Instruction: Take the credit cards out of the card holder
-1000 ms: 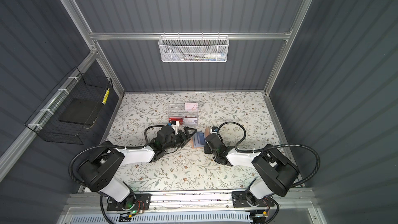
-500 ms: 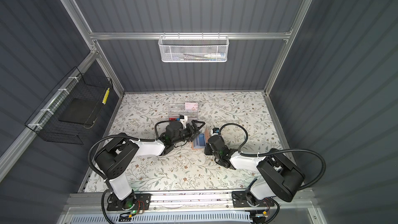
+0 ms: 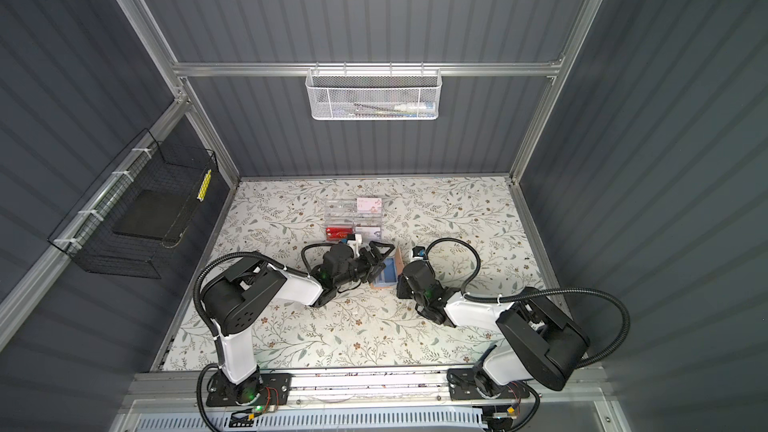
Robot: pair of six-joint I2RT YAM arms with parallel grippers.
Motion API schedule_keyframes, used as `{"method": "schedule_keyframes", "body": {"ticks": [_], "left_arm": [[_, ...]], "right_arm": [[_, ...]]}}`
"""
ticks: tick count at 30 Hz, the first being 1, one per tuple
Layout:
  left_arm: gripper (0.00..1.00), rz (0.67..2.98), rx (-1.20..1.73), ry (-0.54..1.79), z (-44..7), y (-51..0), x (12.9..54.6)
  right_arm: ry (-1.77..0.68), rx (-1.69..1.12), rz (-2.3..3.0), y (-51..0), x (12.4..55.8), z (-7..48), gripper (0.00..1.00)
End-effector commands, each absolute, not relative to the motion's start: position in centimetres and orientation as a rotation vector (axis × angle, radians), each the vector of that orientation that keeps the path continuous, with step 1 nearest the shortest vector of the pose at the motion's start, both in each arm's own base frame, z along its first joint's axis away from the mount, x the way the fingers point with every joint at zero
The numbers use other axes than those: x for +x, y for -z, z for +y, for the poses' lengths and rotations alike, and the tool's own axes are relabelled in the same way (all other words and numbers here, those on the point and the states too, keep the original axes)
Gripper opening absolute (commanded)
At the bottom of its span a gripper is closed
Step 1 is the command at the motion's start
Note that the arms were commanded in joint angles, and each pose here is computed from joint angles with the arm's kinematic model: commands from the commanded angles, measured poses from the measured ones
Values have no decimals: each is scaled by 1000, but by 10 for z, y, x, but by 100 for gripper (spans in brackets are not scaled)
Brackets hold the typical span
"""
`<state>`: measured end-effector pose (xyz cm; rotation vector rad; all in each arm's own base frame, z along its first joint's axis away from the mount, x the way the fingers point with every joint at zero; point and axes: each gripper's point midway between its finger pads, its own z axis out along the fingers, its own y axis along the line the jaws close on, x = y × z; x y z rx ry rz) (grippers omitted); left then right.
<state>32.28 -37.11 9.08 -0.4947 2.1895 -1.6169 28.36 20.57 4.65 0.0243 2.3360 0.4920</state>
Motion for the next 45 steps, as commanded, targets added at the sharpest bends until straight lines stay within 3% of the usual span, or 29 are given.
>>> {"method": "schedule_keyframes", "body": {"ticks": [1, 10, 22, 31, 45], "left_arm": [[100, 2282, -563, 1538, -362, -50, 313], [100, 2296, -589, 1542, -357, -33, 307], [100, 2293, -593, 1557, -354, -33, 303], [100, 2301, -591, 1557, -353, -29, 301], [100, 2303, -594, 1550, -353, -27, 301]], "right_arm": [[-452, 54, 2337, -50, 286, 193, 38], [-349, 50, 2395, -55, 309, 182, 42], [-126, 69, 2470, -38, 325, 170, 22], [-6, 82, 2484, -17, 315, 149, 35], [68, 56, 2493, -10, 315, 145, 38]]}}
